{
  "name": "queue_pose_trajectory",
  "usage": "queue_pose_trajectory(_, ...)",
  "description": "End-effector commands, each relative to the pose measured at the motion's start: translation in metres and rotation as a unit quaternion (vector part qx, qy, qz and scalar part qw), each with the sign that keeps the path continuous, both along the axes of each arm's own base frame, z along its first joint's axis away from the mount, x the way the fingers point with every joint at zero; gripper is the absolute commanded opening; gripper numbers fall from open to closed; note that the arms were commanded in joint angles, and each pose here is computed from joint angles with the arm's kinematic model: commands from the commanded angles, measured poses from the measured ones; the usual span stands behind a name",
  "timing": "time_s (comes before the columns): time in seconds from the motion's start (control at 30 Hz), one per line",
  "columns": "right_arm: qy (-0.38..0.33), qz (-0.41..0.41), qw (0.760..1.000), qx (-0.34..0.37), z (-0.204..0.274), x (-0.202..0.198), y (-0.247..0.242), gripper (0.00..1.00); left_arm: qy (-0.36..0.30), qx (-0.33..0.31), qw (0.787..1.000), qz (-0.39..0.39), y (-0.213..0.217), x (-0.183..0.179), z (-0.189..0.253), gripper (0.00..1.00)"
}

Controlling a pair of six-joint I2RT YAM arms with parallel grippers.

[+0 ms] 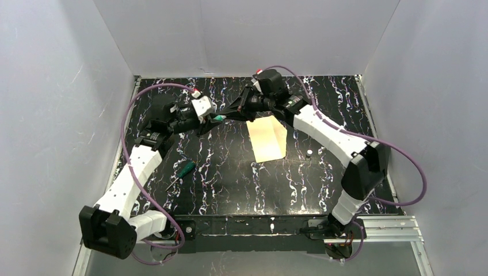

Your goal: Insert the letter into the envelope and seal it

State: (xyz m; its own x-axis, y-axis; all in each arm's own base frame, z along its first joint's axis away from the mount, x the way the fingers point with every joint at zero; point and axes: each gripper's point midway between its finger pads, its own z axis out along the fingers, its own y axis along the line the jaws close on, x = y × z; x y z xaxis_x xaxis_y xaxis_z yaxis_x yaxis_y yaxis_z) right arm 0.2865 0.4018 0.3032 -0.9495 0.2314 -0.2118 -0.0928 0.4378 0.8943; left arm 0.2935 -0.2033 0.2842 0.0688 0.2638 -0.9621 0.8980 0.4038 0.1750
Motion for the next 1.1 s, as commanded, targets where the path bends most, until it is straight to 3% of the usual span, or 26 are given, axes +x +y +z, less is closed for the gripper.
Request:
queue_pose_trajectory(0.0, 0.134, -0.171, 0.976, -0.018, -0.022, 0.051, -0.013, 0.01, -0.097, 0.094, 0.99, -0.03, 0.007, 0.013, -0.016, 0.0)
queue_pose_trajectory(0.13, 0.186, -0.207, 0.96, 0.006, -0.021, 0.055, -0.012, 0.01, -0.115, 0.096, 0.988, -0.022, 0.008, 0.02, -0.023, 0.0)
queue_pose_trajectory(0.17, 0.178, -0.203, 0.963, 0.024, -0.014, 0.059, -0.009, 0.09, -0.104, 0.092, 0.99, -0.021, 0.008, 0.018, -0.026, 0.0)
queue_pose_trajectory(0.23, 0.148, -0.175, 0.972, 0.051, -0.002, 0.063, -0.001, 0.51, -0.055, 0.08, 0.995, -0.022, 0.006, 0.01, -0.032, 0.0)
queue_pose_trajectory(0.3, 0.102, -0.122, 0.985, 0.075, 0.009, 0.062, 0.006, 0.72, 0.017, 0.052, 0.998, -0.018, 0.001, 0.002, -0.033, 0.0)
queue_pose_trajectory(0.33, 0.069, -0.08, 0.991, 0.084, 0.016, 0.056, 0.008, 0.74, 0.056, 0.033, 0.998, -0.017, -0.002, -0.004, -0.032, 0.0)
queue_pose_trajectory(0.43, -0.022, 0.005, 0.994, 0.107, 0.03, 0.033, 0.003, 0.76, 0.168, -0.04, 0.985, -0.012, -0.014, -0.019, -0.02, 0.0)
queue_pose_trajectory(0.5, -0.095, 0.042, 0.988, 0.112, 0.034, 0.014, -0.007, 0.79, 0.251, -0.101, 0.963, 0.006, -0.021, -0.025, -0.007, 0.0)
queue_pose_trajectory(0.6, -0.173, 0.07, 0.979, 0.08, 0.033, -0.005, -0.024, 0.82, 0.32, -0.169, 0.932, 0.001, -0.031, -0.031, 0.017, 0.0)
queue_pose_trajectory(0.67, -0.187, 0.074, 0.978, 0.053, 0.028, -0.011, -0.034, 0.84, 0.35, -0.182, 0.919, -0.003, -0.033, -0.035, 0.025, 0.0)
queue_pose_trajectory(0.83, -0.085, 0.081, 0.992, 0.054, 0.018, -0.024, -0.033, 0.84, 0.318, -0.159, 0.934, -0.021, -0.031, -0.04, 0.02, 0.0)
queue_pose_trajectory(0.97, -0.009, 0.055, 0.998, 0.026, -0.003, -0.025, -0.035, 0.8, 0.248, -0.136, 0.958, -0.047, -0.029, -0.043, 0.016, 0.0)
queue_pose_trajectory(1.07, -0.001, 0.059, 0.998, 0.004, -0.007, -0.024, -0.032, 0.73, 0.168, -0.115, 0.976, -0.072, -0.026, -0.046, 0.018, 0.0)
